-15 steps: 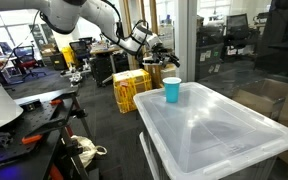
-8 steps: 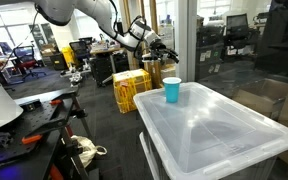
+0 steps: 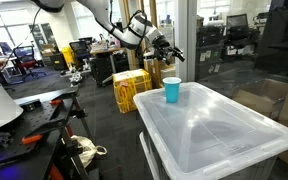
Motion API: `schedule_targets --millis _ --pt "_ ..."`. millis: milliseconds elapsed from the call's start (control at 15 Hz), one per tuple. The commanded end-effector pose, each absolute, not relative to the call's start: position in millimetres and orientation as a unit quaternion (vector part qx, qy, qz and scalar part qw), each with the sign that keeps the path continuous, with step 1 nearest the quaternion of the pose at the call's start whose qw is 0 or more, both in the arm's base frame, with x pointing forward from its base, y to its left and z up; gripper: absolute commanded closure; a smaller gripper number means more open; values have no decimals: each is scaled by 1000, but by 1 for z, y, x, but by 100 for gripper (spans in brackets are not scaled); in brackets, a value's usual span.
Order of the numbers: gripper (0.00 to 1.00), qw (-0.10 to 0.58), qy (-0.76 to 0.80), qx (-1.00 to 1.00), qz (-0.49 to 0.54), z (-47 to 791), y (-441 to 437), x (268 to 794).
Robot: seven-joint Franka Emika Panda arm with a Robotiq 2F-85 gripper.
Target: Pick up the marker and put it in the blue cup
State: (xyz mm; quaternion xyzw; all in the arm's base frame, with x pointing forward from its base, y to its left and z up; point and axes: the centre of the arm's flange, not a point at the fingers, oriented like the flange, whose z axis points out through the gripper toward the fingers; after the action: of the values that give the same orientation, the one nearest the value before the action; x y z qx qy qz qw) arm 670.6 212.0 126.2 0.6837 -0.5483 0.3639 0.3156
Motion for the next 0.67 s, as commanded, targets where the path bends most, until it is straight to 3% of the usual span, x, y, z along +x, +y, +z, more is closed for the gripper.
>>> schedule_targets --millis 0,600 --pt "0 295 -558 676 381 148 175 632" --pt "0 260 -551 670 424 155 128 607"
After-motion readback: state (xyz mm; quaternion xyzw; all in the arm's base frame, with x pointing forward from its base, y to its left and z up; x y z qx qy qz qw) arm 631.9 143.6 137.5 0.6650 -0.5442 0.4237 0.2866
